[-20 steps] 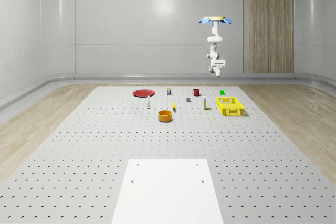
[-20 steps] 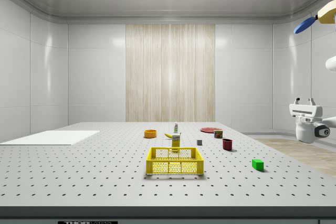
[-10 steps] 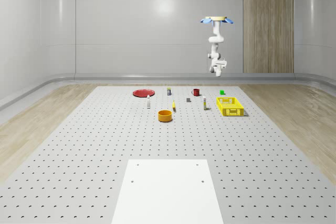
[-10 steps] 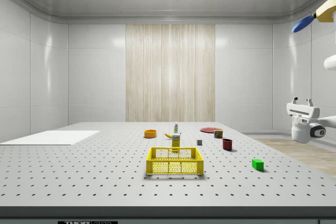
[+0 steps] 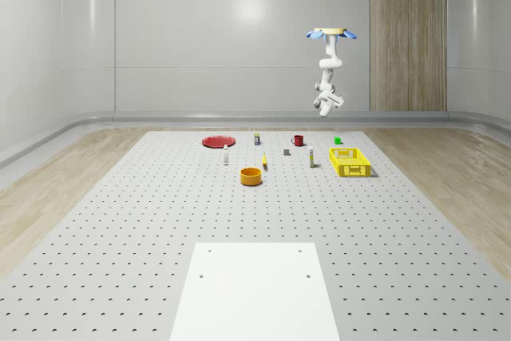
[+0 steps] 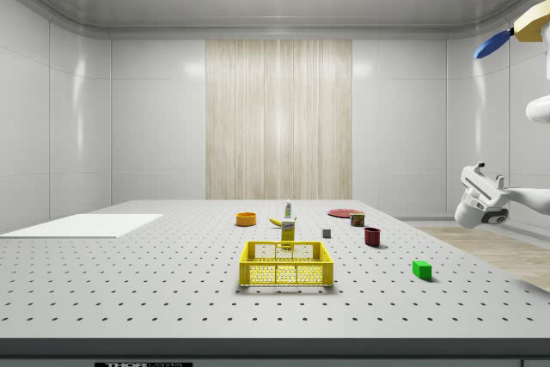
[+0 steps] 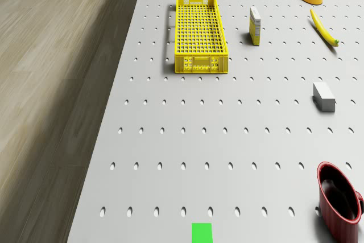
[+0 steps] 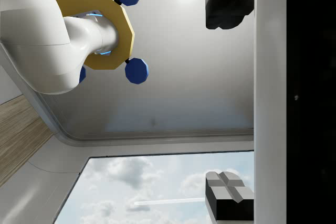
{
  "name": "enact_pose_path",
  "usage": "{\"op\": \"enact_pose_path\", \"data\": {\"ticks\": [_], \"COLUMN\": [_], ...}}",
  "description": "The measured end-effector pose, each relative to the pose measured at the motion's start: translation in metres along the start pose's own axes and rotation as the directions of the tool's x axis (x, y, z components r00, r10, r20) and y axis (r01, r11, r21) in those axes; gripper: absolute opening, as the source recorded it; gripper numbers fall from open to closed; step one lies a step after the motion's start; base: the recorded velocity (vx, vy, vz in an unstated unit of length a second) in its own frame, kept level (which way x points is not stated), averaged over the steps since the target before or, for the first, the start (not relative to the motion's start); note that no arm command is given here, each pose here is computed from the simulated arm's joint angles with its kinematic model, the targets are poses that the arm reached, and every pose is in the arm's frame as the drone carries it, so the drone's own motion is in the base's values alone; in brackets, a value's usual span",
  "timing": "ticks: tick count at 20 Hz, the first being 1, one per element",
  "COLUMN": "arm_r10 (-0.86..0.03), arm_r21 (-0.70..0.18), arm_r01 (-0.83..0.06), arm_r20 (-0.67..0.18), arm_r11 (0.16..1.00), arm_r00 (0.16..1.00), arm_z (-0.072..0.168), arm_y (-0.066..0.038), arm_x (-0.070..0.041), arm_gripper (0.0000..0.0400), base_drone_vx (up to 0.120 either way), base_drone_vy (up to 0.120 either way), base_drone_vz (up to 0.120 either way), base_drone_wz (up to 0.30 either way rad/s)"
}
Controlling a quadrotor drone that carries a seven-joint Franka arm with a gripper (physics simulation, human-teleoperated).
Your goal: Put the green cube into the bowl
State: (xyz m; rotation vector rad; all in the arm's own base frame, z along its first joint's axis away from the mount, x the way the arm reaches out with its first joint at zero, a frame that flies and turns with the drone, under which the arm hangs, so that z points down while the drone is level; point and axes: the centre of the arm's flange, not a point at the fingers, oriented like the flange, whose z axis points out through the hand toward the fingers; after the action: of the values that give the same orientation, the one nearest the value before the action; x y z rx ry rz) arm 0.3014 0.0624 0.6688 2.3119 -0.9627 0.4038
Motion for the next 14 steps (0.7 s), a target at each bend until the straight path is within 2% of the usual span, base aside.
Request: {"op": "enact_pose_path", "data": {"ticks": [2,4,6,8,10,12,14], "arm_r10": [-0.020,-0.083,-0.199,-0.351,-0.504,-0.630,-0.721], "arm_r21": [-0.170,-0.367,-0.552,-0.676,-0.722,-0.709,-0.670], "arm_r01": [-0.009,-0.061,-0.166,-0.311,-0.462,-0.588,-0.681], "arm_r20": [-0.170,-0.363,-0.540,-0.655,-0.691,-0.670,-0.624], "arm_r11": [0.985,0.928,0.818,0.668,0.515,0.388,0.296], "arm_r00": [0.985,0.928,0.818,0.669,0.518,0.392,0.301], "arm_z": [0.003,0.015,0.037,0.067,0.097,0.122,0.140], "arm_y": [-0.017,-0.036,-0.053,-0.065,-0.068,-0.066,-0.062], "arm_x": [-0.017,-0.037,-0.055,-0.067,-0.071,-0.070,-0.066], "arm_gripper": [0.0400,0.0400,0.0400,0.0400,0.0400,0.0400,0.0400], "base_drone_vx": [0.000,0.000,0.000,0.000,0.000,0.000,0.000], "base_drone_vy": [0.000,0.000,0.000,0.000,0.000,0.000,0.000], "base_drone_vz": [-0.120,-0.120,-0.120,-0.120,-0.120,-0.120,-0.120], "base_drone_wz": [0.000,0.000,0.000,0.000,0.000,0.000,0.000]}}
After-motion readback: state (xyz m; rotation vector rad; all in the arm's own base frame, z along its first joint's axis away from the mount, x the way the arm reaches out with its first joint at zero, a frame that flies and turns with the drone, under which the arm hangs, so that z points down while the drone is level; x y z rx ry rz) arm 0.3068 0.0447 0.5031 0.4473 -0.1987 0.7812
